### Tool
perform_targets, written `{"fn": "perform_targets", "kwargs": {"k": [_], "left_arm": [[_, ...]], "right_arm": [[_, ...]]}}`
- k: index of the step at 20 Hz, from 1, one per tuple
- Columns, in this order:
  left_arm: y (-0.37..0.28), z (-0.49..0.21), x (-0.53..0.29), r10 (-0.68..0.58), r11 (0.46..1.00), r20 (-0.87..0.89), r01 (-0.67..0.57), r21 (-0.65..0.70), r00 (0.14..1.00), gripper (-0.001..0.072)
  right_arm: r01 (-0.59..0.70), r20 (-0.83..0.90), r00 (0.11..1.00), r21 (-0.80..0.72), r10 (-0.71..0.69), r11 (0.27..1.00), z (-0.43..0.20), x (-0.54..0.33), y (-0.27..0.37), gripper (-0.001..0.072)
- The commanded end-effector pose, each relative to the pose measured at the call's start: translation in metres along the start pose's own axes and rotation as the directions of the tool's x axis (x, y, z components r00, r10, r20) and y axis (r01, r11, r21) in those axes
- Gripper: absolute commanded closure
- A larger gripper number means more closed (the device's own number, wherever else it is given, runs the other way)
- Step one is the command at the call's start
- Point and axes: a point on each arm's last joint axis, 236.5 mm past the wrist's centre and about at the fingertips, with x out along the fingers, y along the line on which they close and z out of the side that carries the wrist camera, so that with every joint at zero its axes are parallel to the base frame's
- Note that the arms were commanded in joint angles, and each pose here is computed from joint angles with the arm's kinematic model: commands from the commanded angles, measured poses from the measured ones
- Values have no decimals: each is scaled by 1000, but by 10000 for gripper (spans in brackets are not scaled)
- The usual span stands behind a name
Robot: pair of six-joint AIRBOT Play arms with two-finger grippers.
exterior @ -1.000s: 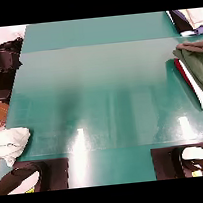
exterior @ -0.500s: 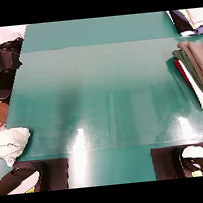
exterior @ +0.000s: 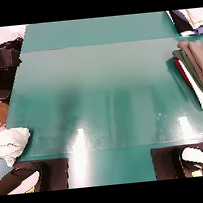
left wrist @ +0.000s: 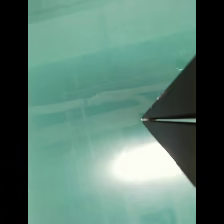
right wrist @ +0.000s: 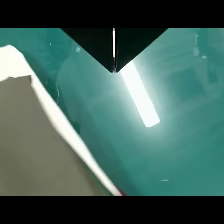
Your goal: Fold the shirts.
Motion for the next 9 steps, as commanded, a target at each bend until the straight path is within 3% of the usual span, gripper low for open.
{"fn": "perform_targets", "kwargs": {"k": [1,5,9], "left_arm": [[1,10,0,3,1000,42,-3,-1,999,671],[1,11,0,3,1000,45,-3,-1,999,671],[1,11,0,3,1000,45,-3,-1,999,671]], "right_arm": [[-116,33,992,-180,124,977,-17,-17,82,697],[-185,67,973,-357,222,916,-39,-36,152,697],[-232,68,955,-440,289,868,-56,-47,187,697]]}}
